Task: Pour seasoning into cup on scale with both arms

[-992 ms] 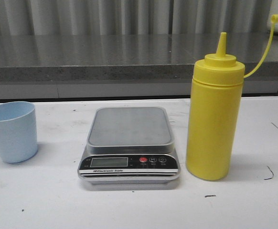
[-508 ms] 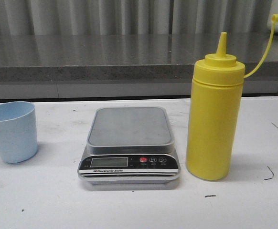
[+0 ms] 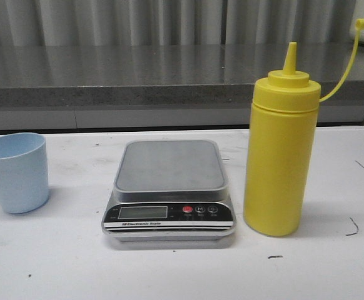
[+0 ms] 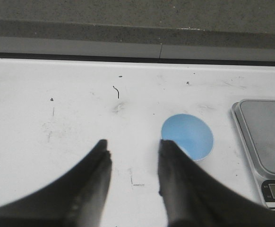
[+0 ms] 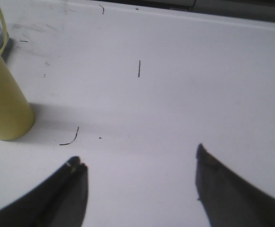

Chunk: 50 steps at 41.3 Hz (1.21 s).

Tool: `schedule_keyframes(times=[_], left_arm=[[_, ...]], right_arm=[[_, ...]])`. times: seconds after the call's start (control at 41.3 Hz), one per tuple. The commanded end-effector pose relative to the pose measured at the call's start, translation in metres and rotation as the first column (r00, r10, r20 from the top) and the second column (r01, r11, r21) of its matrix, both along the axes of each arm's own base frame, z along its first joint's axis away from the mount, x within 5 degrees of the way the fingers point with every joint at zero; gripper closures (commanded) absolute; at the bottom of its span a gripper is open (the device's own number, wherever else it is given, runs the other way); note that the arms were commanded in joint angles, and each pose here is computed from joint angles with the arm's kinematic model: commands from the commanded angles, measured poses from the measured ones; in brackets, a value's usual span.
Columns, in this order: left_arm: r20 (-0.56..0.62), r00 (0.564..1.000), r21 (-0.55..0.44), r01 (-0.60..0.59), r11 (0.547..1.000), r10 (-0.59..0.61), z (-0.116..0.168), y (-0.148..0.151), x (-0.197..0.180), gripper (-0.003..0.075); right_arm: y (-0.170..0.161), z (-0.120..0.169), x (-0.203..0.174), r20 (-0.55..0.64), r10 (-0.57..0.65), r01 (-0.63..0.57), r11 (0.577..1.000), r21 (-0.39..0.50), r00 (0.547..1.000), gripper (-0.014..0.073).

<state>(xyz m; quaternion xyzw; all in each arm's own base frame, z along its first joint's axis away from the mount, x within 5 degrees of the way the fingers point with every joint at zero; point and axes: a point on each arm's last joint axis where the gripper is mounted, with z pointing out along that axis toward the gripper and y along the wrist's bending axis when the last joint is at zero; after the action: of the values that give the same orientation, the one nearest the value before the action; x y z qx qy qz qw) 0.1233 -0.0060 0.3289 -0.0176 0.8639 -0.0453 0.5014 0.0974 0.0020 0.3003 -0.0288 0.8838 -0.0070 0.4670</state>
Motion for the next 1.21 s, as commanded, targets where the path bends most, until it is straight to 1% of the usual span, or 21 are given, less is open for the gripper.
schedule_keyframes(times=[0.0, 0.048, 0.097, 0.194, 0.242, 0.363, 0.435, 0.556, 0.653, 0.75, 0.968, 1.089, 1.185], left_arm=[[0.078, 0.997, -0.002, -0.005, 1.0, 0.005, 0.014, 0.0, 0.006, 0.0218], [0.063, 0.998, 0.006, -0.003, 1.0, 0.002, 0.013, 0.0, 0.01, 0.0204], [0.038, 0.999, 0.019, 0.0, 1.0, -0.001, 0.012, 0.001, 0.012, 0.0206], [-0.053, 0.999, 0.038, 0.011, 0.999, -0.009, 0.013, 0.001, 0.021, 0.0206], [-0.106, 0.994, 0.045, 0.021, 0.999, -0.016, 0.012, 0.001, 0.026, 0.0206], [-0.193, 0.981, 0.043, 0.032, 0.999, -0.023, 0.014, 0.0, 0.044, 0.0206], [-0.23, 0.973, 0.042, 0.04, 0.998, -0.03, 0.014, -0.002, 0.056, 0.0206], [-0.277, 0.958, 0.045, 0.089, 0.995, -0.073, 0.011, -0.01, 0.079, 0.0206], [-0.318, 0.941, 0.055, 0.146, 0.988, -0.121, 0.006, -0.021, 0.097, 0.0206], [-0.365, 0.92, 0.055, 0.172, 0.984, -0.141, -0.002, -0.028, 0.113, 0.0206], [-0.501, 0.854, 0.05, 0.191, 0.98, -0.141, -0.03, -0.035, 0.148, 0.0206], [-0.543, 0.828, 0.049, 0.194, 0.98, -0.137, -0.044, -0.037, 0.165, 0.0206], [-0.561, 0.817, 0.048, 0.195, 0.98, -0.135, -0.053, -0.038, 0.178, 0.0206]], right_arm=[[-0.001, 0.013, 0.005, 0.084, 0.0, 0.0, 1.0, -0.009, 0.996, -0.0033], [-0.001, 0.013, 0.005, 0.084, 0.0, 0.0, 1.0, -0.009, 0.996, -0.003], [-0.001, 0.013, 0.005, 0.084, 0.0, 0.0, 1.0, -0.009, 0.996, -0.003], [-0.001, 0.013, 0.005, 0.084, 0.0, 0.0, 1.0, -0.009, 0.996, -0.003], [-0.001, 0.013, 0.005, 0.084, 0.0, 0.0, 1.0, -0.009, 0.996, -0.003], [-0.001, 0.013, 0.005, 0.084, 0.0, 0.0, 1.0, -0.009, 0.996, -0.003], [-0.001, 0.013, 0.005, 0.084, 0.0, 0.0, 1.0, -0.009, 0.996, -0.003], [-0.001, 0.013, 0.005, 0.084, 0.0, 0.0, 1.0, -0.009, 0.996, -0.003], [-0.001, 0.013, 0.005, 0.084, 0.0, 0.0, 1.0, -0.009, 0.996, -0.003], [-0.001, 0.013, 0.005, 0.084, 0.0, 0.0, 1.0, -0.009, 0.996, -0.003], [-0.001, 0.013, 0.005, 0.084, 0.0, 0.0, 1.0, -0.009, 0.996, -0.003], [-0.001, 0.013, 0.005, 0.084, 0.0, 0.0, 1.0, -0.009, 0.996, -0.003], [-0.001, 0.013, 0.005, 0.084, 0.0, 0.0, 1.0, -0.009, 0.996, -0.003]])
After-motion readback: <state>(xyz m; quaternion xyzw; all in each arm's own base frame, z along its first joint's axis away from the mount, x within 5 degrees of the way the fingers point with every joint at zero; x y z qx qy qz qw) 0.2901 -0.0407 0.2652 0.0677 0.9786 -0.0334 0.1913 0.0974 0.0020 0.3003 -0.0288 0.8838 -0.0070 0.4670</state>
